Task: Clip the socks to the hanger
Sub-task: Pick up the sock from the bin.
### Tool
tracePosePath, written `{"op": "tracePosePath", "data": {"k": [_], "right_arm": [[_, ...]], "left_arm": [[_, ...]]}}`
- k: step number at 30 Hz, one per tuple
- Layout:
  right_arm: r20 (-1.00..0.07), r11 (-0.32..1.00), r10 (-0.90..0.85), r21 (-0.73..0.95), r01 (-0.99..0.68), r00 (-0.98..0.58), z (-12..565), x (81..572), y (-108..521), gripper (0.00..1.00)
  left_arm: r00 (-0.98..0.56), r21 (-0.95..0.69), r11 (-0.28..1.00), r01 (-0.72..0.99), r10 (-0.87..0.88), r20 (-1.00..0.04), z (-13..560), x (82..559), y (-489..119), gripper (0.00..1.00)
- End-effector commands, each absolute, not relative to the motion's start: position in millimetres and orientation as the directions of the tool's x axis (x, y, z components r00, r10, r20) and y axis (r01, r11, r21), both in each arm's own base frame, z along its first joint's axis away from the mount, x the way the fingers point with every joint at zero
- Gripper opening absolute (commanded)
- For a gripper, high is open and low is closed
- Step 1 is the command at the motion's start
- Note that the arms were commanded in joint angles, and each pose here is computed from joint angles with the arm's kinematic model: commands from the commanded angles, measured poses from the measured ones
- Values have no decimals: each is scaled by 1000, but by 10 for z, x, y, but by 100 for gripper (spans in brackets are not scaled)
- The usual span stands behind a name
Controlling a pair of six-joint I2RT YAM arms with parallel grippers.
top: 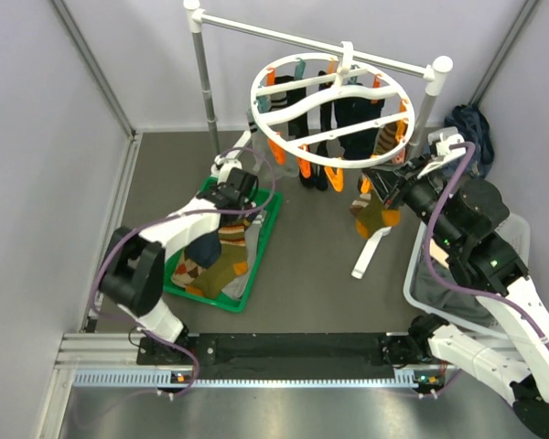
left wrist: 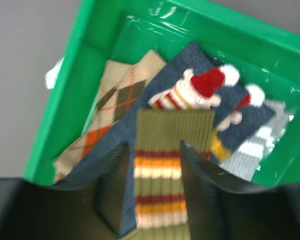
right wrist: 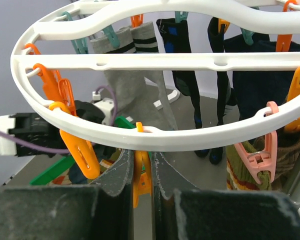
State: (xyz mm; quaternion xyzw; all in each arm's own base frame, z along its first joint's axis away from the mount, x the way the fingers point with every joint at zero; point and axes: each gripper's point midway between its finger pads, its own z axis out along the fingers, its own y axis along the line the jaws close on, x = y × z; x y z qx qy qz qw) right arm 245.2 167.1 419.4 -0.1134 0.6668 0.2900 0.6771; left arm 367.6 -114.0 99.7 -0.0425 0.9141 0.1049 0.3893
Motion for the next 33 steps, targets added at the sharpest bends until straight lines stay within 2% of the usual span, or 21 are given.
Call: {"op": "tracePosePath", "data": {"k": [1, 4, 17, 20, 22, 23, 25, 33], "right_arm": [[-978, 826, 202, 201, -527, -55, 4115, 2480, 1633, 0], [-980, 829, 193, 192, -525, -54, 4094, 2480, 1623, 0], [-983, 846, 175, 178, -503, -53, 4014, 2539, 1602, 0], [-983, 847, 174, 178, -502, -56, 3999, 2547, 1605, 0], [-983, 846, 173, 178, -503, -56, 4003, 2543, 1606, 0], [-984, 848, 172, 176, -500, -55, 4003, 2548, 1600, 0], [-983, 845, 174, 178, -504, -55, 4013, 2539, 1607, 0], [-982, 852, 180, 181, -492, -50, 4062, 2495, 1549, 0]], "left_arm": [[-737, 149, 979, -140, -2, -676, 896, 3938, -1213, 43], [-767, 128, 983, -134, -20, -642, 752, 3979, -1239, 34], [-845, 111, 981, -159, -77, -529, 216, 3820, -1171, 33], [-854, 100, 983, -156, -83, -514, 184, 3794, -1197, 28], [-855, 88, 984, -155, -89, -511, 249, 3776, -1213, 20], [-853, 82, 985, -154, -90, -514, 288, 3774, -1218, 10], [-843, 65, 986, -156, -98, -529, 409, 3743, -1214, 1], [-767, -15, 986, -165, -138, -627, 1083, 3622, -1160, 1]]}}
